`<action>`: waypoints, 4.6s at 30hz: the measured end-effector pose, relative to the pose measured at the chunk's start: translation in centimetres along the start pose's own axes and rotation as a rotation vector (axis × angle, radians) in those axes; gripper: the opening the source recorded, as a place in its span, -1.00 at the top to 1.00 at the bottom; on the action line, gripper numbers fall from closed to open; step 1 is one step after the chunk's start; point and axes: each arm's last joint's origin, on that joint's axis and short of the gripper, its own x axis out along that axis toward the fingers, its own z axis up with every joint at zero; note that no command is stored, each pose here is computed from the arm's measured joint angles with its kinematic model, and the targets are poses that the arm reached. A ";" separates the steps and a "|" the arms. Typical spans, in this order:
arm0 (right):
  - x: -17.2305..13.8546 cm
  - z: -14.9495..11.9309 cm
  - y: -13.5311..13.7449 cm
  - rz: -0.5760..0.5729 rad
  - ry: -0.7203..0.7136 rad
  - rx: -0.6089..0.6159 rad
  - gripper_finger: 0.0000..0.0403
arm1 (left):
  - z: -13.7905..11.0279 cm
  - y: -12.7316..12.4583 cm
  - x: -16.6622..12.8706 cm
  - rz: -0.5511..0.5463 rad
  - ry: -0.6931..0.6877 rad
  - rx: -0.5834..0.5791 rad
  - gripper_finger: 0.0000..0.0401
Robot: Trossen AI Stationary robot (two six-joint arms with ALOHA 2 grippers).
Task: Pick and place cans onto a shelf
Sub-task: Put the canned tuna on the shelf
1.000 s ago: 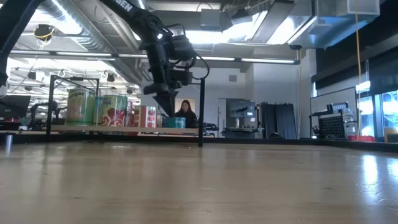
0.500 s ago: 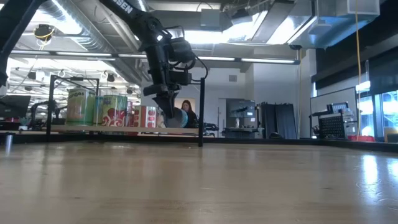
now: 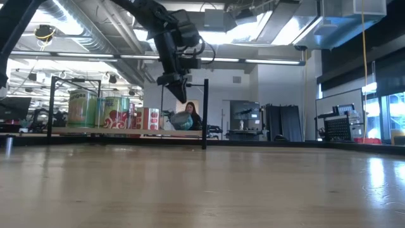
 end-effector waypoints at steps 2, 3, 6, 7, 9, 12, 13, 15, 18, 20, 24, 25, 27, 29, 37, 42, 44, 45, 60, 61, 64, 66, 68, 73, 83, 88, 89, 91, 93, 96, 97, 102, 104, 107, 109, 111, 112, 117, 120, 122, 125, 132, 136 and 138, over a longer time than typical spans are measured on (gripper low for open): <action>0.0 0.0 0.0 0.003 0.001 0.000 1.00 | 0.1 0.1 -0.2 0.002 0.002 -0.001 0.71; 0.0 0.0 0.0 0.006 0.001 0.000 1.00 | 0.0 0.2 -0.3 -0.005 0.005 -0.001 0.71; 0.0 0.0 0.0 0.007 0.001 0.000 1.00 | -0.1 0.1 -0.5 -0.036 0.013 0.002 0.71; 0.0 0.0 0.0 0.007 0.001 0.000 1.00 | -0.2 0.1 -0.5 -0.045 0.020 0.002 0.71; 0.0 0.0 0.0 0.007 0.005 -0.002 1.00 | -0.3 0.0 -0.5 -0.059 0.028 -0.006 0.71; 0.0 -0.2 0.0 0.005 0.016 -0.010 1.00 | -0.4 -0.1 -1.2 -0.094 0.005 -0.041 0.71; 0.0 -0.2 0.0 0.004 0.021 -0.012 1.00 | -0.4 -0.1 -1.5 -0.100 -0.011 -0.056 0.71; 0.0 -0.3 0.0 0.003 0.030 -0.020 1.00 | -0.4 0.0 -2.4 -0.118 -0.045 -0.085 0.71; 0.0 -0.5 -0.1 0.002 0.043 -0.029 1.00 | -0.3 0.4 -3.1 -0.122 -0.113 -0.095 0.71; 0.0 -0.5 -0.1 0.001 0.050 -0.034 1.00 | -0.4 0.7 -3.0 -0.115 -0.122 -0.104 0.71; 0.0 -0.7 -0.1 -0.001 0.065 -0.045 1.00 | -0.6 0.9 -2.9 -0.106 -0.115 -0.140 0.71; 0.0 -0.8 -0.1 -0.002 0.075 -0.052 1.00 | -0.6 1.0 -2.9 -0.098 -0.123 -0.148 0.71; 0.0 -1.0 -0.1 -0.004 0.093 -0.063 1.00 | -0.7 1.6 -2.9 -0.079 -0.146 -0.163 0.71; -0.1 -1.2 -0.2 -0.006 0.107 -0.069 1.00 | -0.8 2.0 -2.1 -0.053 -0.143 -0.172 0.71; -0.1 -1.2 -0.2 -0.006 0.107 -0.056 1.00 | -0.8 2.2 1.3 0.005 -0.067 -0.222 0.71; -0.1 -1.2 -0.1 0.025 0.112 -0.044 1.00 | -0.5 2.5 2.8 0.076 -0.053 -0.263 0.71; -0.1 -1.2 -0.1 0.027 0.112 -0.043 1.00 | -0.7 2.4 3.6 0.063 -0.032 -0.259 0.71; -0.1 -1.2 -0.1 0.028 0.112 -0.043 1.00 | -0.7 2.3 3.9 0.057 -0.028 -0.255 0.71; -0.1 -1.2 -0.1 0.028 0.111 -0.035 1.00 | -1.0 1.7 5.5 0.008 0.001 -0.221 0.71; -0.1 -1.2 -0.1 0.028 0.111 -0.035 1.00 | -1.0 1.7 5.5 0.000 0.001 -0.220 0.71; -0.1 -1.2 -0.1 0.028 0.111 -0.035 1.00 | -1.1 1.5 5.4 -0.036 0.003 -0.218 0.71; -0.1 -1.2 -0.1 0.028 0.111 -0.035 1.00 | -1.1 1.4 5.5 -0.048 0.002 -0.218 0.71; -0.1 -1.2 -0.1 0.028 0.111 -0.035 1.00 | -1.2 1.4 5.4 -0.052 0.001 -0.217 0.71; -0.1 -1.2 -0.1 0.028 0.111 -0.035 1.00 | -1.2 1.3 5.4 -0.062 0.012 -0.214 0.71; -0.1 -1.2 -0.1 0.028 0.111 -0.039 1.00 | -1.5 1.1 5.4 -0.083 0.037 -0.206 0.71; -0.1 -1.2 -0.1 0.028 0.111 -0.039 1.00 | -1.4 1.1 5.4 -0.082 0.035 -0.206 0.71; -0.1 -1.2 -0.1 0.028 0.111 -0.040 1.00 | -1.4 1.1 5.4 -0.081 0.034 -0.206 0.71; -0.1 -1.2 -0.1 0.028 0.111 -0.040 1.00 | -1.4 1.1 5.4 -0.079 0.032 -0.206 0.71; -0.1 -1.2 -0.1 0.028 0.111 -0.039 1.00 | -1.4 1.2 5.4 -0.076 0.028 -0.206 0.71; -0.1 -1.2 -0.1 0.028 0.111 -0.039 1.00 | -1.4 1.2 5.5 -0.073 0.025 -0.206 0.71; -0.1 -1.2 -0.1 0.028 0.111 -0.039 1.00 | -1.3 1.2 5.5 -0.072 0.024 -0.207 0.71; -0.1 -1.2 -0.1 0.028 0.111 -0.039 1.00 | -1.4 1.3 5.4 -0.036 0.054 -0.171 0.71; -0.1 -1.2 -0.1 0.028 0.111 -0.039 1.00 | -1.4 1.3 5.4 -0.011 0.070 -0.152 0.71; -0.1 -1.2 -0.1 0.027 0.111 -0.039 1.00 | -1.3 1.5 5.2 -0.007 0.068 -0.152 0.71; -0.1 -1.2 -0.1 0.027 0.111 -0.039 1.00 | -1.0 1.8 4.8 -0.006 0.062 -0.152 0.71; -0.1 -1.2 -0.1 0.028 0.111 -0.039 1.00 | -0.6 2.3 4.2 0.011 0.039 -0.155 0.71; -0.1 -1.2 -0.1 0.027 0.111 -0.040 1.00 | -0.3 2.6 3.9 0.014 0.023 -0.157 0.71; -0.1 -1.2 -0.1 0.027 0.111 -0.041 1.00 | 0.6 4.6 2.2 0.024 -0.103 -0.179 0.71; -0.1 -1.2 -0.1 0.028 0.111 -0.044 1.00 | 0.0 4.9 2.3 -0.007 -0.104 -0.206 0.71; -0.1 -1.2 -0.1 0.027 0.111 -0.044 1.00 | -0.7 5.2 2.4 -0.038 -0.096 -0.235 0.71; -0.1 -1.2 -0.1 0.027 0.111 -0.044 1.00 | -1.5 5.4 3.6 -0.070 -0.075 -0.264 0.71; -0.1 -1.2 -0.1 0.025 0.111 -0.044 1.00 | -2.4 5.4 5.6 -0.113 -0.033 -0.289 0.71; -0.1 -1.1 -0.1 0.026 0.107 -0.041 1.00 | -2.3 5.3 5.9 -0.145 -0.072 -0.284 0.71; -0.1 -1.1 -0.1 0.025 0.102 -0.038 1.00 | -2.2 5.3 6.2 -0.138 -0.079 -0.273 0.71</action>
